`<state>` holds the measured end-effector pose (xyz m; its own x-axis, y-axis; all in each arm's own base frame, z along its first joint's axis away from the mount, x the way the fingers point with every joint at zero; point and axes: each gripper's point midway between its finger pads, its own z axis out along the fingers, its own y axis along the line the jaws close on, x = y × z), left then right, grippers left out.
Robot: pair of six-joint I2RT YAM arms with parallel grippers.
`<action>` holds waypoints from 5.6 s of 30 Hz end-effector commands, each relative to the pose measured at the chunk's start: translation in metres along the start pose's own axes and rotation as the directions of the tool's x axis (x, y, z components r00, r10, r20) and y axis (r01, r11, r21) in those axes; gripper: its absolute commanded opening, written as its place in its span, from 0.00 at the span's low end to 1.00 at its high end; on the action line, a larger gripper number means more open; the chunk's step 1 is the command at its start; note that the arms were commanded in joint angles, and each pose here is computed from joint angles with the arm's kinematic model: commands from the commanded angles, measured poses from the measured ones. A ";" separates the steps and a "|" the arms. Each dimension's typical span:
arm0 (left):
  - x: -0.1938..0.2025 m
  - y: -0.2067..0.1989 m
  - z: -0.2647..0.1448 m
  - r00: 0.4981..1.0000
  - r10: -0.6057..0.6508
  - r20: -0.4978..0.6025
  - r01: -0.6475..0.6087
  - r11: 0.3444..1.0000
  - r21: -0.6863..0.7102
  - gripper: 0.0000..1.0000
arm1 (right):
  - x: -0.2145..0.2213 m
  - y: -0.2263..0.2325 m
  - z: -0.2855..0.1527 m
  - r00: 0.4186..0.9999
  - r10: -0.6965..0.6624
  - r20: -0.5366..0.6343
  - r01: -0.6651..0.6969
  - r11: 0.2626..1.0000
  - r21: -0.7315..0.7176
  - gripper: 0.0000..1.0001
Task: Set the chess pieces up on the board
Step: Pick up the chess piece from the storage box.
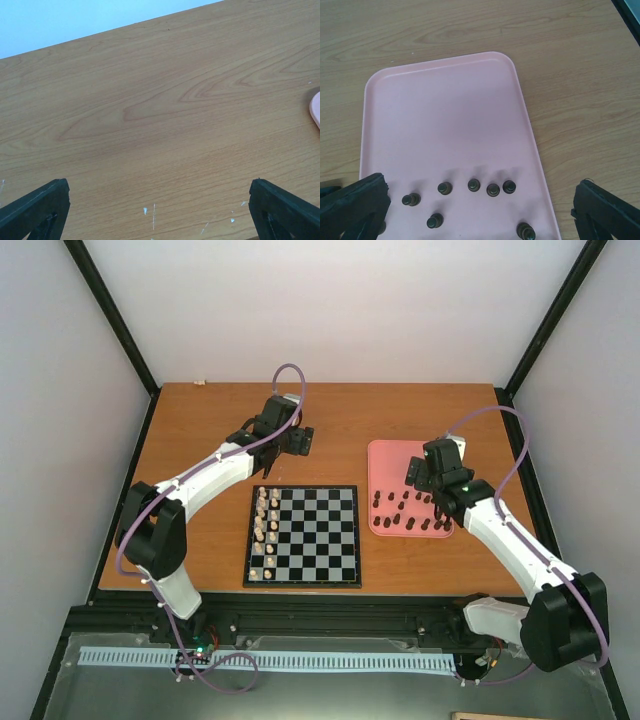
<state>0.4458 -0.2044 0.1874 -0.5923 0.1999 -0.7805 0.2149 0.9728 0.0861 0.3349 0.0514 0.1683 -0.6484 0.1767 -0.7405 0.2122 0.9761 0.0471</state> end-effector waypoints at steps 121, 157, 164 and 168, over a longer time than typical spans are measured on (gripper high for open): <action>-0.011 0.012 0.006 1.000 -0.018 0.011 0.018 0.997 -0.071 1.00 | 0.075 0.120 0.089 0.890 -0.344 -0.298 0.285 0.932 -0.226 0.23; -0.010 0.014 0.006 1.000 -0.022 0.010 0.023 0.996 -0.082 1.00 | 0.064 0.121 0.081 0.908 -0.328 -0.259 0.273 0.934 -0.229 0.11; -0.010 0.015 0.006 1.000 -0.026 0.011 0.027 0.996 -0.083 1.00 | 0.029 0.144 0.054 0.931 -0.325 -0.165 0.272 0.921 -0.279 0.10; -0.011 0.015 0.005 1.000 -0.025 0.012 0.026 0.996 -0.086 1.00 | 0.039 0.173 0.043 0.915 -0.372 -0.155 0.304 0.889 -0.344 0.10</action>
<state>0.4522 -0.1931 0.1823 -0.6006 0.2016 -0.7737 0.1595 0.9784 0.1311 0.3846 0.1924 0.1088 -0.8052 -0.1368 -0.5770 -0.1886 0.9816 0.0304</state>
